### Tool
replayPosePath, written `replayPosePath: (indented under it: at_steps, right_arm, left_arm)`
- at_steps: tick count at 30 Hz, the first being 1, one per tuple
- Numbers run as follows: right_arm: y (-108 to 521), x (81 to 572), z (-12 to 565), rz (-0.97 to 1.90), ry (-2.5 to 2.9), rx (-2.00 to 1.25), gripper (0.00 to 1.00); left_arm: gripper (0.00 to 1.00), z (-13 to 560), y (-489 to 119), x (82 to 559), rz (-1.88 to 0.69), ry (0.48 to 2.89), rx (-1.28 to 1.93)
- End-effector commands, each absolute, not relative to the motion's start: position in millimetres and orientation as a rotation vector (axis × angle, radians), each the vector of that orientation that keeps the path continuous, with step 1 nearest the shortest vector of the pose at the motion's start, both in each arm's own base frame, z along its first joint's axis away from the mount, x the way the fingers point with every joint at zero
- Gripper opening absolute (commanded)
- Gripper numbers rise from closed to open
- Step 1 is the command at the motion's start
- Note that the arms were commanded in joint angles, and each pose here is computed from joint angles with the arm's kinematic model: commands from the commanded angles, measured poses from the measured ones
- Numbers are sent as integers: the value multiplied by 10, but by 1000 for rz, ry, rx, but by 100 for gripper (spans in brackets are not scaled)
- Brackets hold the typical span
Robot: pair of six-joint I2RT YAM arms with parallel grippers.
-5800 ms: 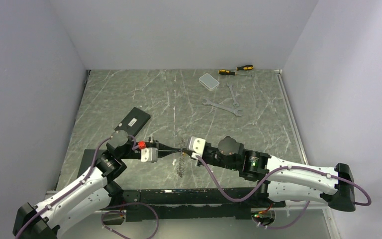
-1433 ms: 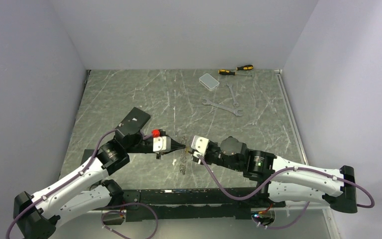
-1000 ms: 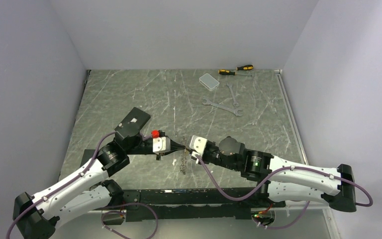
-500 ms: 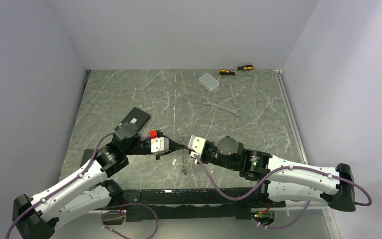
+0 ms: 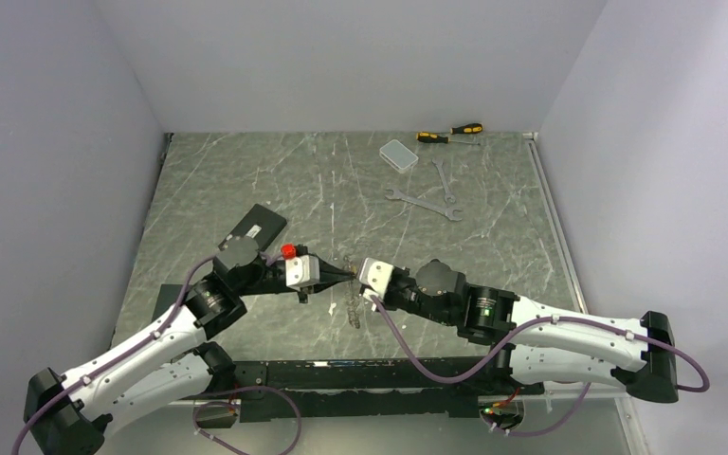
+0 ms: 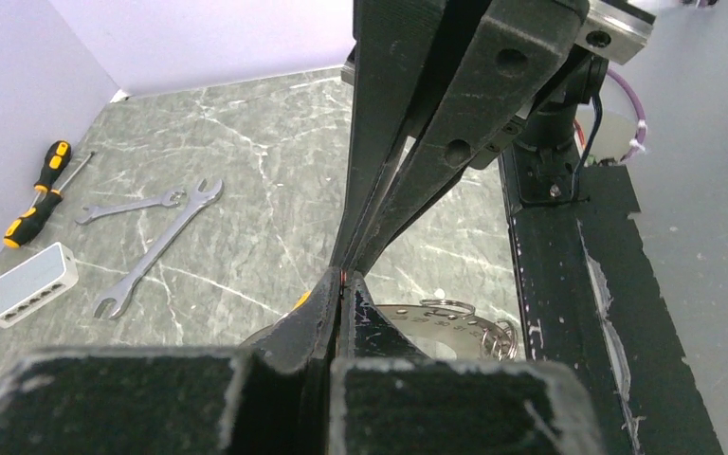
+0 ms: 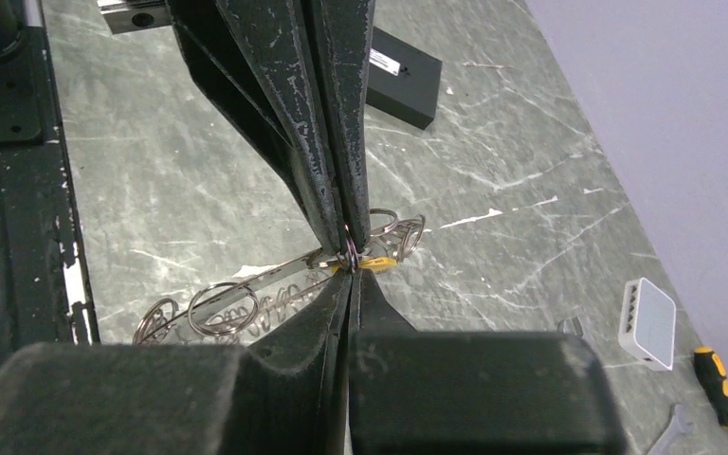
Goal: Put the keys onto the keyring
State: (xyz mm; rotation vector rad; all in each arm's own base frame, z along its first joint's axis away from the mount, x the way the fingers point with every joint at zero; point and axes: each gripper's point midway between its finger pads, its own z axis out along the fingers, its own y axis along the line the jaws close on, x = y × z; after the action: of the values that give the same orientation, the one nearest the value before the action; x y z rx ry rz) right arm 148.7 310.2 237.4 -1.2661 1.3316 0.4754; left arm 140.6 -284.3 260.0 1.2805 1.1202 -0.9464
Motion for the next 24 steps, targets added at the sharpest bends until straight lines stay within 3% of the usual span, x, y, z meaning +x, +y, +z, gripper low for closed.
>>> replayPosePath:
  at_steps: [1, 11, 24]
  right_arm:
    - [3082, 1564, 2629, 459, 1278, -1172, 2]
    - [3111, 1577, 2650, 458, 1279, -1170, 2]
    - [3098, 1575, 2665, 460, 1289, -1167, 4]
  left_arm:
    - [0, 2937, -2859, 1420, -974, 1028, 1160]
    - [0, 3201, -2830, 1549, -1018, 986, 928]
    - [0, 3382, -2791, 1597, -1002, 956, 868]
